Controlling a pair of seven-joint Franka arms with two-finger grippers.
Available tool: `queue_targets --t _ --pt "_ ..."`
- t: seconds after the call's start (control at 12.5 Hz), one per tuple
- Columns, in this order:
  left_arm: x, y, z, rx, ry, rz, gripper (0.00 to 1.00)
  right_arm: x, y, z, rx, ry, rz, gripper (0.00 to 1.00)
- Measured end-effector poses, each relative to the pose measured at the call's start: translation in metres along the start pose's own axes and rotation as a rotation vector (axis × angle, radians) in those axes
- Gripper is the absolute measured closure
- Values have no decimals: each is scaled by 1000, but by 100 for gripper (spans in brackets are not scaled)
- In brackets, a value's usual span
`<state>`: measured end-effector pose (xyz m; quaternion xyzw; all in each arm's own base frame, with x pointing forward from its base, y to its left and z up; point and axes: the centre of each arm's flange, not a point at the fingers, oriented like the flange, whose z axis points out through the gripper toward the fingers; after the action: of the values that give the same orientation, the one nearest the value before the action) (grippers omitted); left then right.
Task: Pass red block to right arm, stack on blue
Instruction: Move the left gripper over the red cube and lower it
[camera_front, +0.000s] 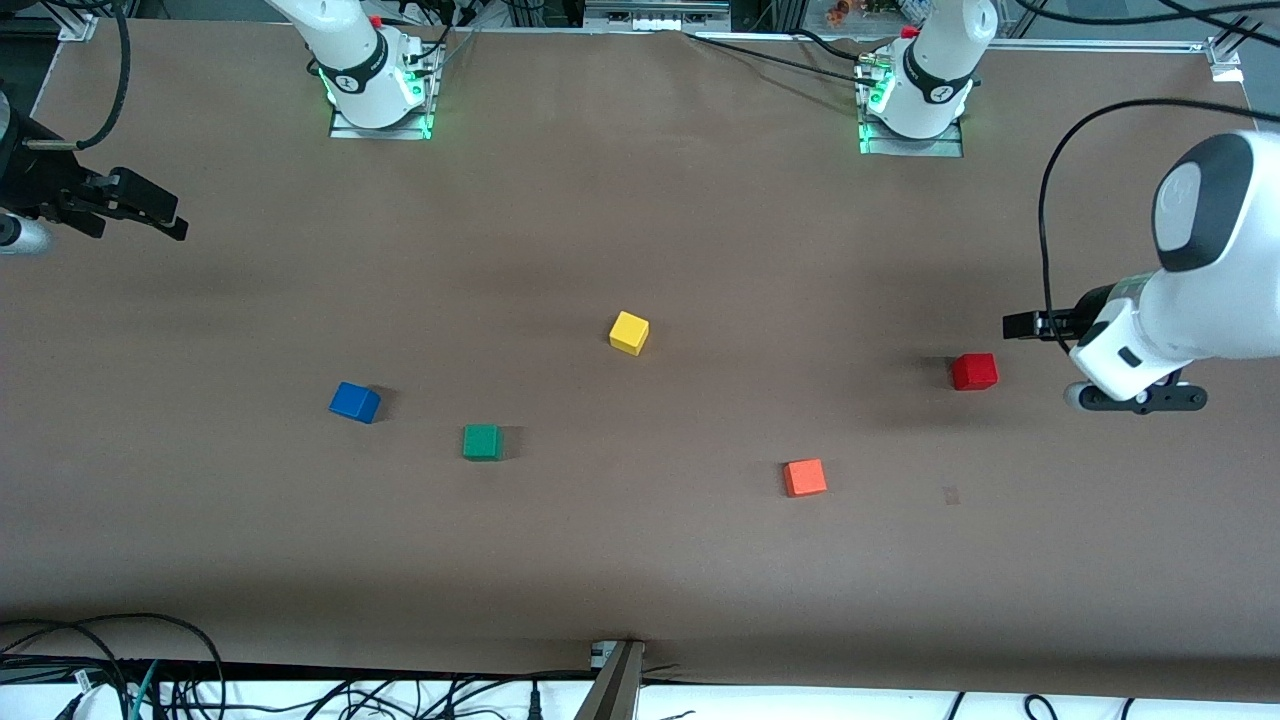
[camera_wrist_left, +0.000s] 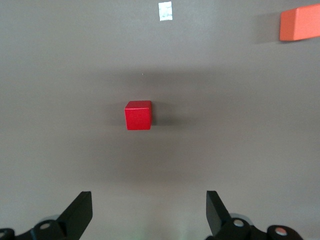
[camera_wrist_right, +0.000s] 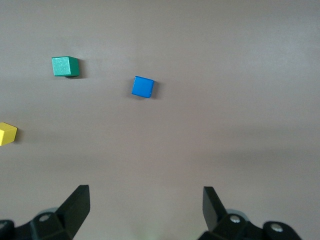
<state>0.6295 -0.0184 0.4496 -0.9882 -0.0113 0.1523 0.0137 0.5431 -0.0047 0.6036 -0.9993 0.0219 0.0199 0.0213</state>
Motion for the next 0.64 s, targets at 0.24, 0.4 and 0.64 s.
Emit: queue_targets --t 0.24,0.4,0.64 --pt "3 -2 11 10 -6 -3 0 0 0 0 0 0 0 0" --pt "13 -11 46 6 10 -16 0 0 0 0 0 0 0 0" --pt "20 -21 105 -3 28 -29 0 0 0 0 0 0 0 0"
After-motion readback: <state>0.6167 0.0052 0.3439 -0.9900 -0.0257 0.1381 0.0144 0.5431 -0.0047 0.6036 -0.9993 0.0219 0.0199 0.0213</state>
